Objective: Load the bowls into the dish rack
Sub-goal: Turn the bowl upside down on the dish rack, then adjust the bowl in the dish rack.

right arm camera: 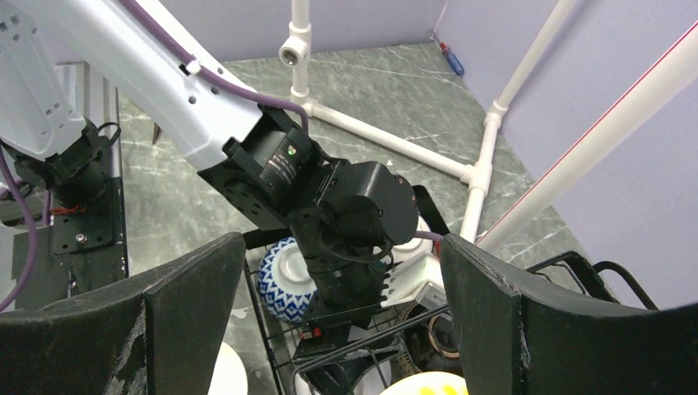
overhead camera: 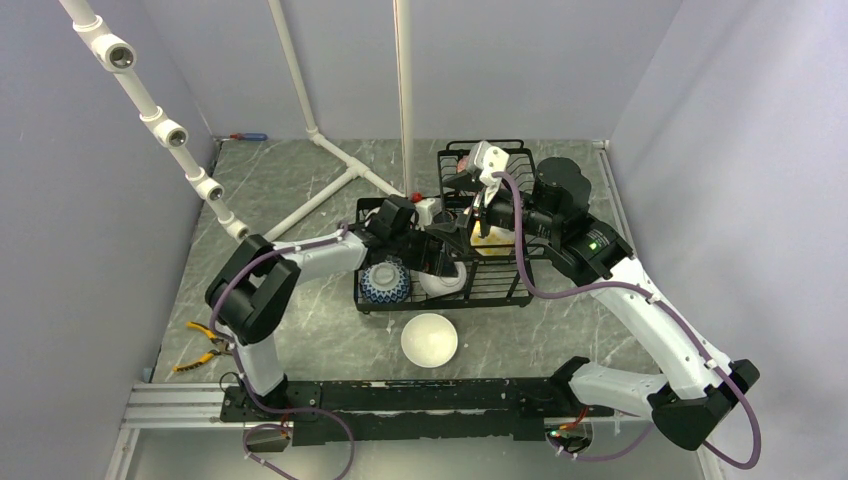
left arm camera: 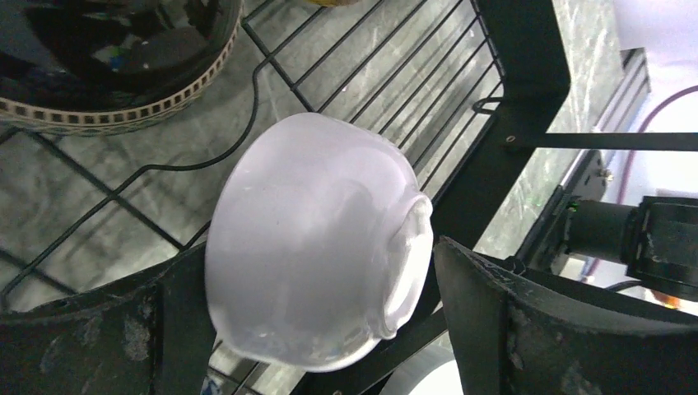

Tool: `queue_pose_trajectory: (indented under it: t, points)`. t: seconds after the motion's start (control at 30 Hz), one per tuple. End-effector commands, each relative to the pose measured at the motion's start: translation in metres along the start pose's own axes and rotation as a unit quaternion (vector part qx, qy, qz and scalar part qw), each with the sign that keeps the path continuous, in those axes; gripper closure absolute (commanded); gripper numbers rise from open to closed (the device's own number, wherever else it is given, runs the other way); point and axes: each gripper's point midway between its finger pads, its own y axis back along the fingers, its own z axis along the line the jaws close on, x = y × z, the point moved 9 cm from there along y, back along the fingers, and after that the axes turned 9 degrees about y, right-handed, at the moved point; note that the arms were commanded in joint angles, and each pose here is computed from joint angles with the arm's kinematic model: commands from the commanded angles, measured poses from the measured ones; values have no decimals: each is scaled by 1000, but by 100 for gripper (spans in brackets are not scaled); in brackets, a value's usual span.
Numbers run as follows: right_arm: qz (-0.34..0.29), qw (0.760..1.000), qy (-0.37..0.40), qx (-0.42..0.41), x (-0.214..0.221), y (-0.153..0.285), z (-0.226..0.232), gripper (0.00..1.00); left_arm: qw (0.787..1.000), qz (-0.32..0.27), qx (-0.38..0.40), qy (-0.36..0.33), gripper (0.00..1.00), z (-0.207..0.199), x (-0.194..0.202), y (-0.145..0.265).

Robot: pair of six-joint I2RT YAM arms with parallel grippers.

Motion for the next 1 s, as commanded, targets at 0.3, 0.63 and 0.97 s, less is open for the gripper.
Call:
queue_pose_trajectory:
  t: [0.3,0.63,0.97]
  points:
    - [-27,999,17,0,-11,3,-1,8,970,-95,-107,-196,5,-15,-20,42]
    - [-34,999,20,4,-13,5,-1,8,966,-153,-116,-171,5,-20,-11,67]
    - [-38,999,25,5,-17,9,0,8,980,-129,-86,-127,62,-7,0,65]
